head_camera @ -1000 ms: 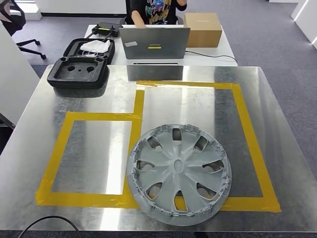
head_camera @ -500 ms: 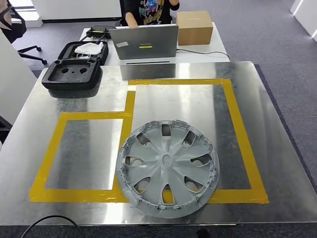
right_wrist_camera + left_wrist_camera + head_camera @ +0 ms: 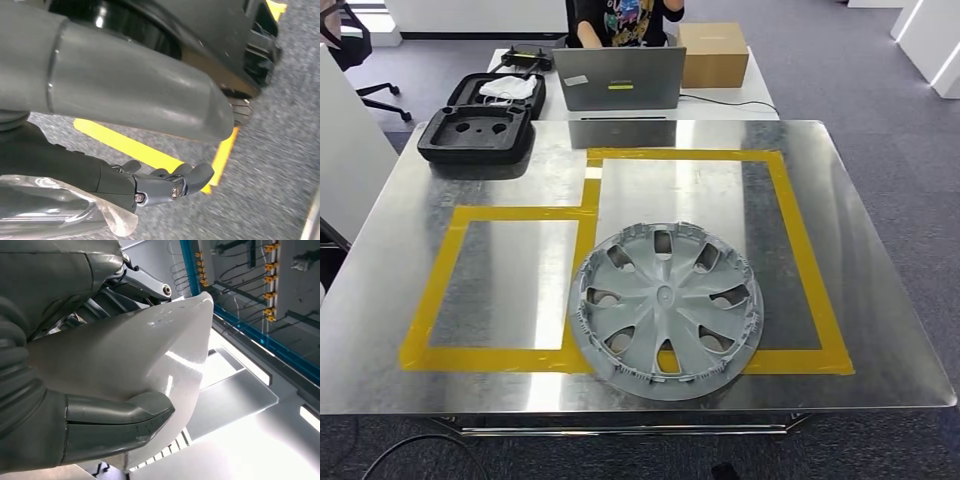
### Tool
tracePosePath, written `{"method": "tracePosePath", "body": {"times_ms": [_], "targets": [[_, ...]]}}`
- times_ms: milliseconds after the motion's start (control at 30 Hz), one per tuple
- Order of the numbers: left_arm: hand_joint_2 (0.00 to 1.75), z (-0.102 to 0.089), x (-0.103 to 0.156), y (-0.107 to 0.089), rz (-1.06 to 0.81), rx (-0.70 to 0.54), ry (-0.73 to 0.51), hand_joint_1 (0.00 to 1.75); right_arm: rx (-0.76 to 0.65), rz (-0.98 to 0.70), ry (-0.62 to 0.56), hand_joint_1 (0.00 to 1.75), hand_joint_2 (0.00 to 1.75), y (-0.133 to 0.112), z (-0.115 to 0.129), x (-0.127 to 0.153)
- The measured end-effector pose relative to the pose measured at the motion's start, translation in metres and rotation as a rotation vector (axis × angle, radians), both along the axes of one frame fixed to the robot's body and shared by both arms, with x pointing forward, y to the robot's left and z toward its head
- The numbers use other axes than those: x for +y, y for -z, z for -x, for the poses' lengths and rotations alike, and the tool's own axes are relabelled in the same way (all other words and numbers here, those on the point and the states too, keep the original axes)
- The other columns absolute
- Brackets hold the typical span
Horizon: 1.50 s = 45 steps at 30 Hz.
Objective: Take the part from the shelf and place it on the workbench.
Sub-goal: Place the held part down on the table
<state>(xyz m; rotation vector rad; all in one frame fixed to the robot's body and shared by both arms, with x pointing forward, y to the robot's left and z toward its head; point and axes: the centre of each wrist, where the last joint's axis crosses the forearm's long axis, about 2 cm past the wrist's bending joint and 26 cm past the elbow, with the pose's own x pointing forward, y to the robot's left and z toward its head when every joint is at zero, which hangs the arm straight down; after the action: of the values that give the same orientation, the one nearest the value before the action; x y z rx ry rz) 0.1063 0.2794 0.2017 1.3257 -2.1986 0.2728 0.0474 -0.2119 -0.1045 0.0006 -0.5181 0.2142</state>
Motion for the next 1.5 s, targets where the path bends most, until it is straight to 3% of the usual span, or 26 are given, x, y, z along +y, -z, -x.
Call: {"method": "tracePosePath", "body": {"times_ms": [300,500,667,800,1033,1200,1500], "targets": [[1.75,0.001,0.000,0.004,0.039,0.005,0.006,1.75,-0.005,0.003,-0.004,0.00,0.00,0.000,-0.001,0.000],[1.75,0.005,0.011,0.025,0.117,0.058,0.018,1.75,-0.008,0.004,-0.013,0.00,0.00,0.000,0.000,0.000],[1.75,0.008,0.043,0.050,0.124,0.159,0.043,1.75,-0.012,-0.001,-0.026,0.00,0.00,0.000,0.001,0.000],[1.75,0.004,0.087,0.073,0.078,0.296,0.068,1.75,-0.020,-0.009,-0.046,0.00,0.00,0.000,0.000,-0.001],[1.75,0.005,0.154,0.101,-0.022,0.557,-0.069,1.75,-0.022,-0.012,-0.075,0.00,0.00,0.000,-0.002,-0.004],[1.75,-0.009,0.198,0.123,-0.104,0.758,-0.173,1.75,-0.018,-0.013,-0.121,0.00,0.00,0.000,-0.010,-0.005],[1.75,-0.022,0.223,0.135,-0.123,0.837,-0.209,1.75,-0.029,-0.009,-0.148,0.00,0.00,-0.002,-0.019,-0.005]]}}
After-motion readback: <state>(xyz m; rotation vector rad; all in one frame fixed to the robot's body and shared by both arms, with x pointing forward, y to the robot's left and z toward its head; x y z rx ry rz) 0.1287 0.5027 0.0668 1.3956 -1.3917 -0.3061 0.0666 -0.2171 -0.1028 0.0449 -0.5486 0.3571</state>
